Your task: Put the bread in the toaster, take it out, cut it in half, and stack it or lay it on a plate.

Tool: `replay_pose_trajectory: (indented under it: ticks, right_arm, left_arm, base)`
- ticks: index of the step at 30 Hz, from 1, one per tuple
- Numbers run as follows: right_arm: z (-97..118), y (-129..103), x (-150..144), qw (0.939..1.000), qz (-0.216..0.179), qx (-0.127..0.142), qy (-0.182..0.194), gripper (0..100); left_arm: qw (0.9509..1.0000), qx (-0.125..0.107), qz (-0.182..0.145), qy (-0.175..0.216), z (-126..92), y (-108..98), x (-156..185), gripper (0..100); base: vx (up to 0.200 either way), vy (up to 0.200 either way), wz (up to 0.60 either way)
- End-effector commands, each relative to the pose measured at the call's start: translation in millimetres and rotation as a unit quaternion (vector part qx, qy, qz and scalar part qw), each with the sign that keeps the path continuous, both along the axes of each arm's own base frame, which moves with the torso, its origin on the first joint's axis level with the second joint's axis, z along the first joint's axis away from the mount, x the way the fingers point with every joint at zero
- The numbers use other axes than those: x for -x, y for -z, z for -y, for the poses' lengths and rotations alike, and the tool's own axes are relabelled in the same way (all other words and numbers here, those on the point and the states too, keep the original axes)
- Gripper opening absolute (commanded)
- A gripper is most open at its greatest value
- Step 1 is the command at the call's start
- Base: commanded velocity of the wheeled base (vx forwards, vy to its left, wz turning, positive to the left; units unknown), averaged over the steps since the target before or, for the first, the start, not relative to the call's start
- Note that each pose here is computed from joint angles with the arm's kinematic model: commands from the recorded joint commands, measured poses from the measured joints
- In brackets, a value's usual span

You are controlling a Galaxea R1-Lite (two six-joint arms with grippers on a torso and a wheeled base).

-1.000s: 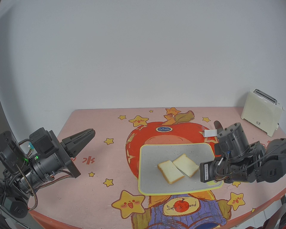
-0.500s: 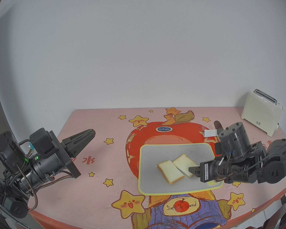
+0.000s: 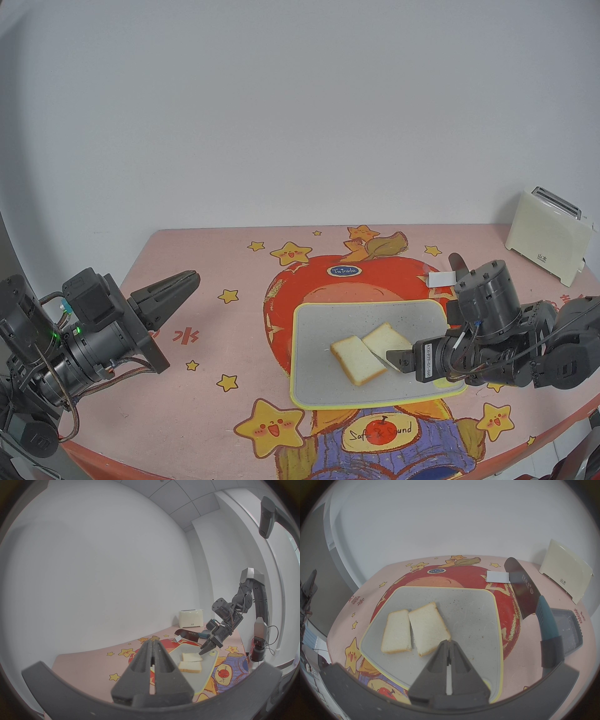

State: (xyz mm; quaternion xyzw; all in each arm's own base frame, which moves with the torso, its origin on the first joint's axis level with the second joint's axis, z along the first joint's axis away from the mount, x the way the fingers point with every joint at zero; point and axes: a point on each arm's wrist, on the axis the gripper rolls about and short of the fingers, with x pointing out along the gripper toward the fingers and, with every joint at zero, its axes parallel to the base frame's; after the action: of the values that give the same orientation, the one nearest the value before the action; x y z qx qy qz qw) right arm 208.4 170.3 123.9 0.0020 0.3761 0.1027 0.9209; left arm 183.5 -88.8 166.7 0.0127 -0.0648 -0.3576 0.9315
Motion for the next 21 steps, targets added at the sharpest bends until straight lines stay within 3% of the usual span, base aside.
replay_pose_trajectory:
  ticks: [1, 9, 15, 21]
  right_arm:
    - [-0.9, 2.4, -0.1, 1.0, -0.003, 0.004, -0.001, 100]
    - [-4.1, 4.7, 2.9, 0.9999, -0.006, 0.009, -0.01, 100]
    - [-5.1, 7.9, 3.8, 0.9992, 0.006, 0.04, -0.005, 100]
    - [-6.7, 10.0, 5.4, 0.9989, 0.006, 0.047, -0.008, 100]
  left_arm:
    - [1.0, 0.0, 0.0, 0.004, 1.5, 0.3, 0.3, 0]
    - [1.0, -0.001, 0.001, 0.006, 2.2, 0.0, 1.0, 0]
    - [1.0, -0.003, 0.005, 0.005, 2.1, -0.5, 1.2, 0]
    - [1.0, -0.004, 0.004, 0.005, 2.1, -0.4, 1.2, 0]
  base:
    - [0.0, 0.0, 0.0]
    - [0.0, 0.0, 0.0]
    - [0.0, 0.0, 0.0]
    - [0.0, 0.0, 0.0]
